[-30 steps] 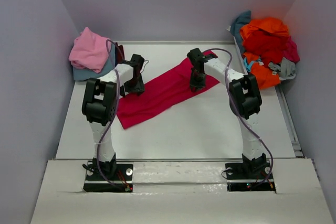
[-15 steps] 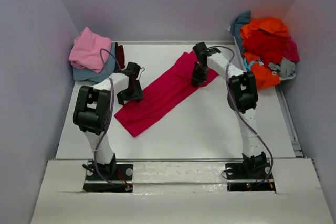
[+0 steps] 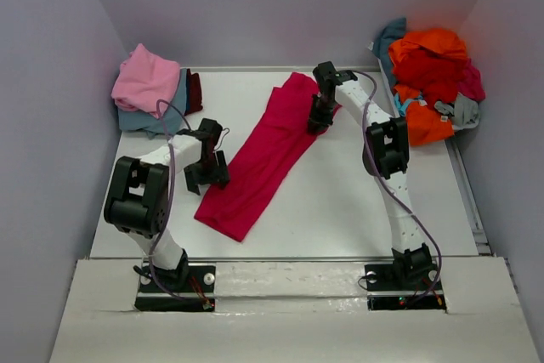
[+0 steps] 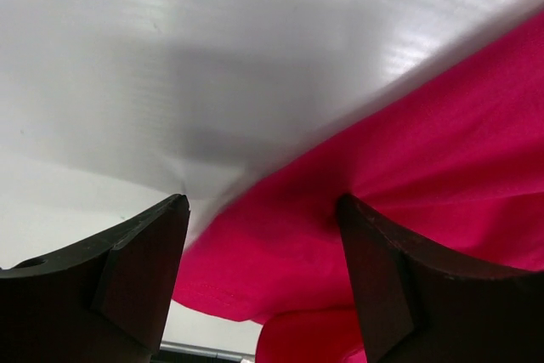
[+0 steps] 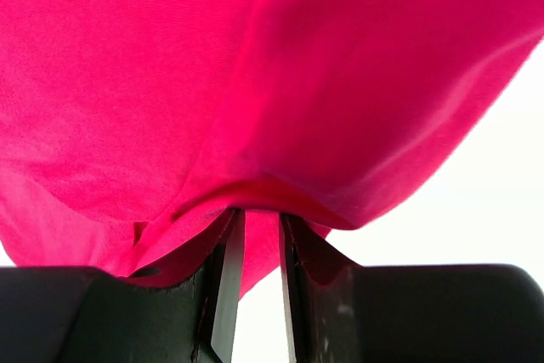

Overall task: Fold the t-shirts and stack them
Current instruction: Rotate the tshirt 90 degrees

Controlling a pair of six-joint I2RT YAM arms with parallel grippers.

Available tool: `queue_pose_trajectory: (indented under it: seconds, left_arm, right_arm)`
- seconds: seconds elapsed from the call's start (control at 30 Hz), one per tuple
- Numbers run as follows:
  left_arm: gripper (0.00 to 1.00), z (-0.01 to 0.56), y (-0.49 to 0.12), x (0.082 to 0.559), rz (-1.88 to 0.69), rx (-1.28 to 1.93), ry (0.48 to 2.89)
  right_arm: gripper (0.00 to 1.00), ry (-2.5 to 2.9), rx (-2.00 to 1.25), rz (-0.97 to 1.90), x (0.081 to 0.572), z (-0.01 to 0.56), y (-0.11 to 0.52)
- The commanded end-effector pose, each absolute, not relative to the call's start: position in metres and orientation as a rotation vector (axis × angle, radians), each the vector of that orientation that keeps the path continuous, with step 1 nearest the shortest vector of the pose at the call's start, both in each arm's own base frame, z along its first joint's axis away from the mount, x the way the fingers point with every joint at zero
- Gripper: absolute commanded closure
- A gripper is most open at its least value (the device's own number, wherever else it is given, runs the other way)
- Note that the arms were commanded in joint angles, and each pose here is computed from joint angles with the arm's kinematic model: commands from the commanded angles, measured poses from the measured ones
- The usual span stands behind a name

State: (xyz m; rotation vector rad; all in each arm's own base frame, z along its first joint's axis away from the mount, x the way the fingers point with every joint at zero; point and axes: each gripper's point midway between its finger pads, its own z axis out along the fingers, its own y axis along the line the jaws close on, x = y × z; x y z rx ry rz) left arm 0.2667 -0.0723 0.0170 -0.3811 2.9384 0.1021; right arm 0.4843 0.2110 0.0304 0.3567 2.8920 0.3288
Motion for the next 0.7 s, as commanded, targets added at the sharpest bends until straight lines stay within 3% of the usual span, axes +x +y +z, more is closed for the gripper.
queue_pose_trajectory:
  seconds: [0.0,0.33,0.67]
  left_arm:
    - [0.18,0.021,-0.053,0.208,0.219,-0.383,3.081]
    - [0.18,0.040,-0.061,0.181,0.208,-0.363,3.058]
    - [0.18,0.084,-0.064,0.249,0.289,-0.325,2.878]
  right_arm:
    - [0.71,2.937,0.295,0.315,0.479,0.016,0.200]
    - [0.70,2.972,0.183,0.333,0.465,0.018,0.198]
    - [0.70,3.010,0.202,0.246,0.393,0.025,0.175]
